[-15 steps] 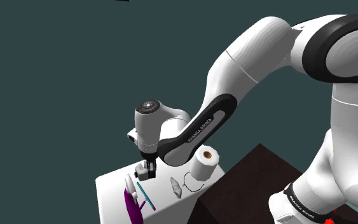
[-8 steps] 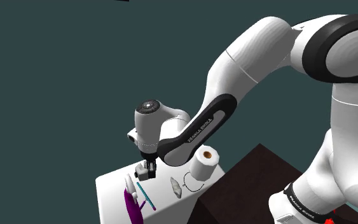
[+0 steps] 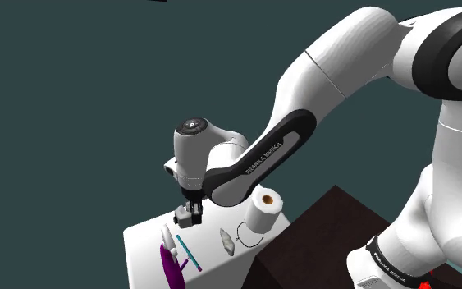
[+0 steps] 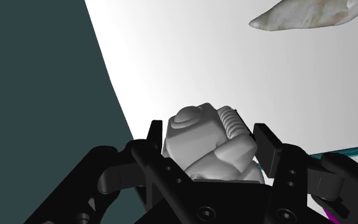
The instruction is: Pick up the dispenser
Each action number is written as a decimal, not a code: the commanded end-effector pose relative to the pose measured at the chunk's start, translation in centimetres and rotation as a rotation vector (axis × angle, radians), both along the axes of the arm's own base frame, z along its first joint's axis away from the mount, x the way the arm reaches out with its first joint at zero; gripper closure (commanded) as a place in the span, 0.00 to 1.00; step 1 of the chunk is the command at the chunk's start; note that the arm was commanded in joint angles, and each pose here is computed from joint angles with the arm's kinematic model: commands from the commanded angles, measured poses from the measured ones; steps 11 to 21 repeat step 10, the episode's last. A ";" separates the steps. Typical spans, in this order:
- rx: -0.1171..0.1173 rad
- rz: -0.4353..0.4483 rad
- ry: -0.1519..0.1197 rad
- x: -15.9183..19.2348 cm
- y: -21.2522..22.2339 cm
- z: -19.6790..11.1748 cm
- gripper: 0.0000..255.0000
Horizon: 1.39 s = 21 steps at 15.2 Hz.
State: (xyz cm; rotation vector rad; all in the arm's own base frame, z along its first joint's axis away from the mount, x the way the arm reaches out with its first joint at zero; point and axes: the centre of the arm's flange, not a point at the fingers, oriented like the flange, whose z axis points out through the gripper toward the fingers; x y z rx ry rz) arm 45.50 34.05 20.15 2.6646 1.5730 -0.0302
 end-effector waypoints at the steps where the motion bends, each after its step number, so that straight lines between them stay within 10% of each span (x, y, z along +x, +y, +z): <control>1: 0.000 0.000 0.000 0.0 0.1 1.1 1.00; 21: 0.000 0.000 0.000 0.0 0.1 4.8 1.00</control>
